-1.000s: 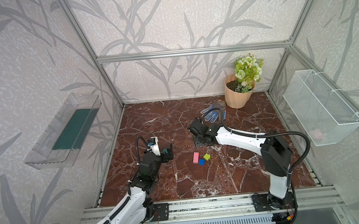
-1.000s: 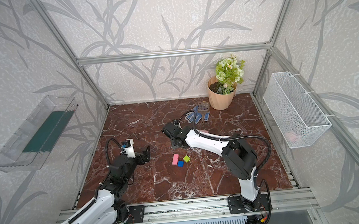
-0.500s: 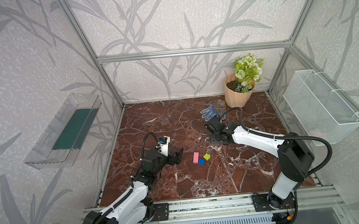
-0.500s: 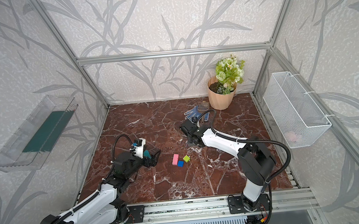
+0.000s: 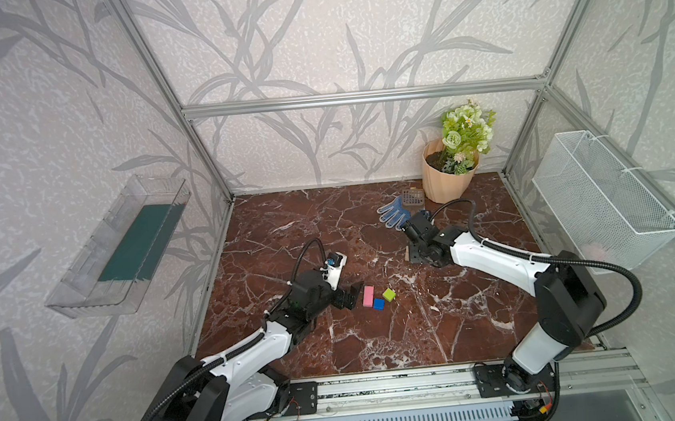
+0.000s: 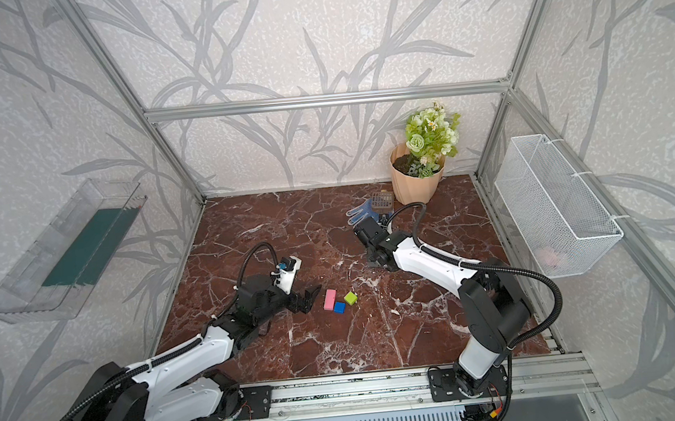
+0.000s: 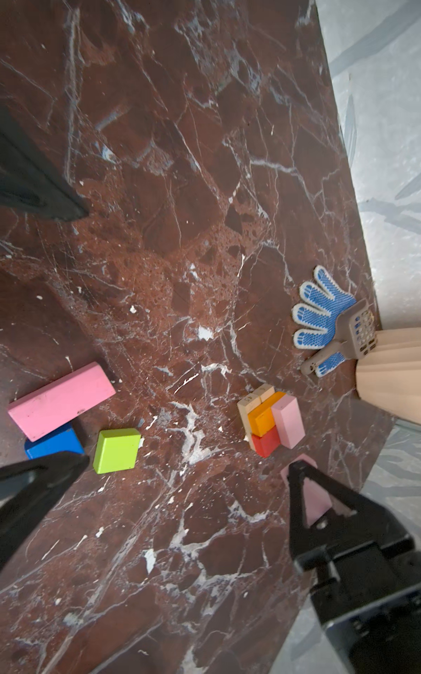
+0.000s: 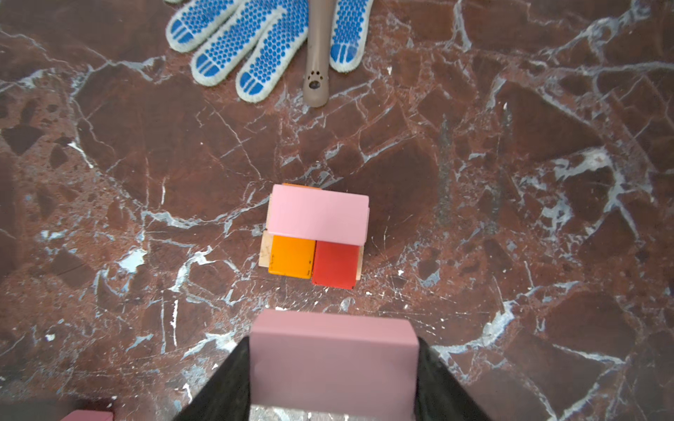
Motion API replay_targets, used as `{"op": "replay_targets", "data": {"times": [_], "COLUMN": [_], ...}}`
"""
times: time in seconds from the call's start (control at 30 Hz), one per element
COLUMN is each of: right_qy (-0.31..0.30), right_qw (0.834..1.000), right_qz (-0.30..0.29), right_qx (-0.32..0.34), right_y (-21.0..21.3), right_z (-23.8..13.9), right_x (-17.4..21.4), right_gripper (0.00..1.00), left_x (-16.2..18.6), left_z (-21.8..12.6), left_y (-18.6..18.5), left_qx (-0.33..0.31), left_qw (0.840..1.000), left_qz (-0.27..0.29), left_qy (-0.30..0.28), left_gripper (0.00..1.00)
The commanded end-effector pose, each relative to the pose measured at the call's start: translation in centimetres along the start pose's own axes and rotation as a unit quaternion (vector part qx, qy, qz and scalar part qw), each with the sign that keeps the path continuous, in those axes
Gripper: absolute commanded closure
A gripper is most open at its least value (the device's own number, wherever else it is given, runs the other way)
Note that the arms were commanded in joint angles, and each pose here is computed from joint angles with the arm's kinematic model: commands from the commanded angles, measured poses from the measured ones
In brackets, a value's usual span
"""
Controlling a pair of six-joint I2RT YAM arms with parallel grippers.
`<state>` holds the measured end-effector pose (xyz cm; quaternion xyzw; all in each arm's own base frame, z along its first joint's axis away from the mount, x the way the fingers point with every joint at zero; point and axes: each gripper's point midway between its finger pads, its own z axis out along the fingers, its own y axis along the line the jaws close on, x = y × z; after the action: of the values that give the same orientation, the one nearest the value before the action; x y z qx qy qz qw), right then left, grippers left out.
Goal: Build the wood block tower
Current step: 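Lower the second pink block onto the first pink block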
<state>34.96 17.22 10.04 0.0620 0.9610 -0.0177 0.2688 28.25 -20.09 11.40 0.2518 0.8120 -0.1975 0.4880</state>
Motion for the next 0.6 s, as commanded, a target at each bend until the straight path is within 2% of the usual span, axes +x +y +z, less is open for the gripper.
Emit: {"op": "replay_targets", "data": {"times": [0.0,0.2,0.57], "right_qy": [0.007,0.035,0.032], "right_qw": [1.000,0.999,0.999], "right_qz": [0.009,0.005,0.019], "right_qx": [-0.008,0.005,0.005], "right_y": [0.7,1.0,1.4], "right_z": [0.5,3.0,3.9], "right_x": [-0.7,-0.3,-1.0], "right_gripper": [0.61,0.65,0.65], "left_x": [-0.1,-0.1,-0.1], "left_z": [0.3,0.4,0.5], "left_y": [0.9,1.1,1.2], "left_qx": [-0.029,-0.035,-0.039], "left_qw": [0.999,0.999,0.999], "left_qz": [0.024,0.024,0.024], "left_qy": [0.012,0.014,0.014], "left_gripper": [0.01,0.01,0.01]}}
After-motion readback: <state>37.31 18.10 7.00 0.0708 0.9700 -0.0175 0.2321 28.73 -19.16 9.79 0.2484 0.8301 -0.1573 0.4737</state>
